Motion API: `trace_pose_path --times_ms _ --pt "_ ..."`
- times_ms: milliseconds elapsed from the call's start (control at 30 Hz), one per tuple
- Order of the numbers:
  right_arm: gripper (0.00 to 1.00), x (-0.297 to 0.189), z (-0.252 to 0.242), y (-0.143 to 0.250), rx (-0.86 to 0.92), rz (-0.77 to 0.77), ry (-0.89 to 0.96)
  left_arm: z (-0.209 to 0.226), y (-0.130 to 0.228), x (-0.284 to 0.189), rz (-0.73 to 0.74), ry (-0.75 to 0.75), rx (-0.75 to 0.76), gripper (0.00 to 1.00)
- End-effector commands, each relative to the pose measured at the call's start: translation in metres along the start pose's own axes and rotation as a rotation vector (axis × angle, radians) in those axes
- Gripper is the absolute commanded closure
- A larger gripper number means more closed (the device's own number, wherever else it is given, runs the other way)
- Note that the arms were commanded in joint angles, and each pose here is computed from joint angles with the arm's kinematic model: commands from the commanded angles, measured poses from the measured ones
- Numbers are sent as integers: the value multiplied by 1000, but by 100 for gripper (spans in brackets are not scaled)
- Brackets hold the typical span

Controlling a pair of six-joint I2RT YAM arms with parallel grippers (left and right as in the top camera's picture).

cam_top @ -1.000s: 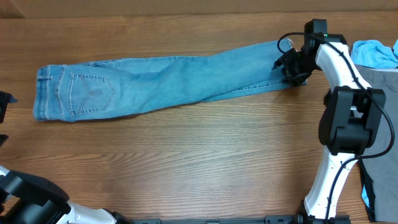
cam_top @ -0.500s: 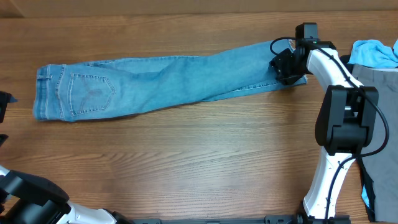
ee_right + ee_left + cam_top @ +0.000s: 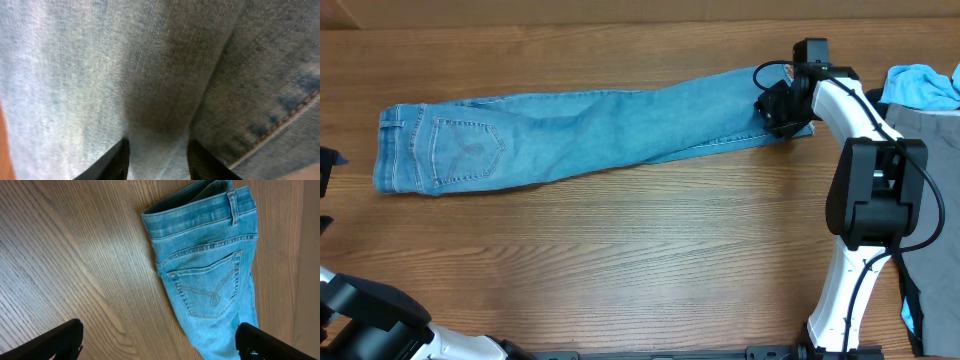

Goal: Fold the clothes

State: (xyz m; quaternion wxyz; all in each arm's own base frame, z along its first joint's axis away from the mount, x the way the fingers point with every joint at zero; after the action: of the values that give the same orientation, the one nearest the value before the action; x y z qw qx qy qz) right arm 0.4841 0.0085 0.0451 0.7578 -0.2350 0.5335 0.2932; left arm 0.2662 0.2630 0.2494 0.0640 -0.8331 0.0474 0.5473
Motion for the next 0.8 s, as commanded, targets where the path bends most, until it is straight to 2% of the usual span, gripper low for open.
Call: trace_pose_path --times_ms 0,133,433,500,767 --pt "61 3 -20 -3 11 -46 119 -6 2 -9 -17 25 6 0" --pt "69 3 -20 -3 11 -49 116 -5 2 -9 -17 25 6 0" --pt "67 3 -15 -8 6 -73 92 -5 2 -9 -17 25 6 0" --pt "63 3 -13 -10 4 -81 84 -5 2 -9 -17 25 6 0" --pt "68 7 -12 -12 2 -87 78 -6 2 -9 -17 25 6 0"
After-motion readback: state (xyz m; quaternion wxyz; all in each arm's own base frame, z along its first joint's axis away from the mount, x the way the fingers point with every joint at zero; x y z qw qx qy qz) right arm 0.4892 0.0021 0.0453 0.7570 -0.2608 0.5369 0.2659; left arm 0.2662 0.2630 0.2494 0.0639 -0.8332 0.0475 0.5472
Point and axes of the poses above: each gripper's point midway between its finger pads, its own x axis out along the fingers, its own z axis along the line the jaws close on, y = z × x, the point moved 4 cm from there along -x, back along the fingers, and after that the axes turned 7 degrees about -x, right-handed, at the moved point
